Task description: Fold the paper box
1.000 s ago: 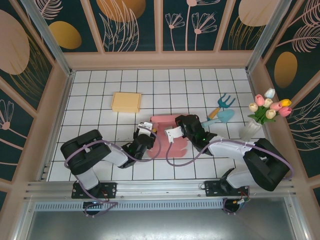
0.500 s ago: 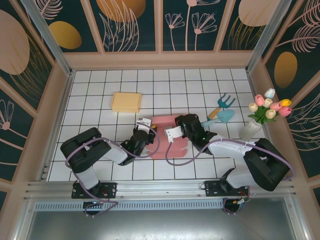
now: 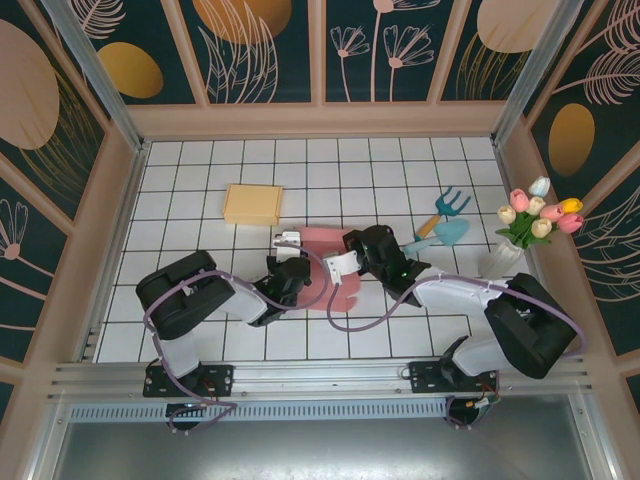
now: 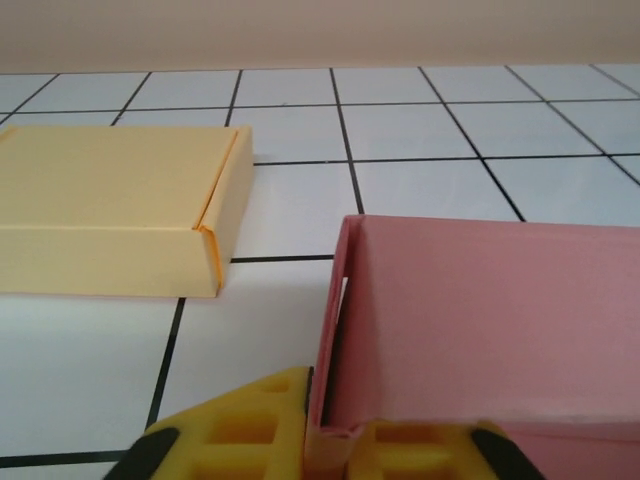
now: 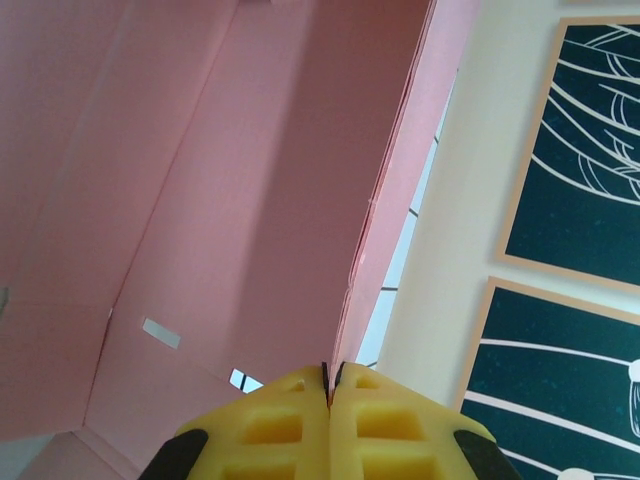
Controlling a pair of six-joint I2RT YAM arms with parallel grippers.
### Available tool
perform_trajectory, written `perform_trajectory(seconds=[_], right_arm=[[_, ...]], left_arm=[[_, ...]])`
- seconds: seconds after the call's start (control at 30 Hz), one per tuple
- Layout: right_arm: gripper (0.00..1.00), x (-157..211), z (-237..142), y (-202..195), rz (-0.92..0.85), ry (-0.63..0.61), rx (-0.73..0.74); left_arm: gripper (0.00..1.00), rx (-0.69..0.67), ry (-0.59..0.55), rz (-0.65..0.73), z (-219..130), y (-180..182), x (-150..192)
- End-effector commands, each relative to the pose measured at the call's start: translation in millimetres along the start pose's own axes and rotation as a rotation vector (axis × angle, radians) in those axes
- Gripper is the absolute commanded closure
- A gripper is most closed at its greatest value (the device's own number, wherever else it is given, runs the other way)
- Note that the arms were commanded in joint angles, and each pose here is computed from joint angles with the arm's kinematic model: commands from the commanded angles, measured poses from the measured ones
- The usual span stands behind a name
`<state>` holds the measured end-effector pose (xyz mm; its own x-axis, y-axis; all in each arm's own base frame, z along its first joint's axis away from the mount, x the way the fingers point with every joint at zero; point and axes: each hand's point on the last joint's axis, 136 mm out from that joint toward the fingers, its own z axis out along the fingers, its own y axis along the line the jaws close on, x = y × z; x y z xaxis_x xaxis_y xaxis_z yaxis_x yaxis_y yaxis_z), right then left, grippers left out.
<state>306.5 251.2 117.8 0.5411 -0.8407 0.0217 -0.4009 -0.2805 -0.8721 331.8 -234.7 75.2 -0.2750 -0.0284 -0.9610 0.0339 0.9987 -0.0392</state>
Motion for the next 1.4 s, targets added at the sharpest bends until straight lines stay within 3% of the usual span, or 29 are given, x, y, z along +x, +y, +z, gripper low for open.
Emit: perform_trajectory(seconds=[0.0, 0.2, 0.37, 0.6, 0.7, 1.13, 1.23, 1.3, 1.37], right_arm=[[1.0, 20, -1, 67, -0.022, 0.075, -0.237], [1.0, 22, 0, 68, -0.011, 0.086, -0.246], [1.0, 22, 0, 68, -0.002, 0.082, -0.251], [1.0, 16, 0, 70, 0.013, 0.055, -0.265], [1.0, 15, -1, 70, 0.018, 0.05, -0.267], [1.0, 13, -1, 71, 0.027, 0.042, -0.274], [1.0, 14, -2, 71, 0.029, 0.047, -0.277], [1.0, 16, -2, 71, 0.032, 0.054, -0.276], [1.0, 20, -1, 69, 0.037, 0.072, -0.273]], left_arm=[[0.92, -0.399, -0.034, 0.073, -1, 81, 6], [0.9, -0.488, -0.018, 0.067, -5, 94, 5], [0.82, -0.497, 0.002, 0.058, -4, 95, 3], [0.54, -0.128, 0.056, 0.02, 9, 40, 10], [0.49, -0.069, 0.053, 0.024, 12, 29, 13], [0.47, -0.102, 0.068, 0.009, 34, 36, 38], [0.58, -0.131, 0.068, 0.002, 35, 45, 40], [0.71, -0.204, 0.064, 0.001, 32, 59, 39], [0.76, -0.269, 0.058, 0.005, 27, 73, 39]])
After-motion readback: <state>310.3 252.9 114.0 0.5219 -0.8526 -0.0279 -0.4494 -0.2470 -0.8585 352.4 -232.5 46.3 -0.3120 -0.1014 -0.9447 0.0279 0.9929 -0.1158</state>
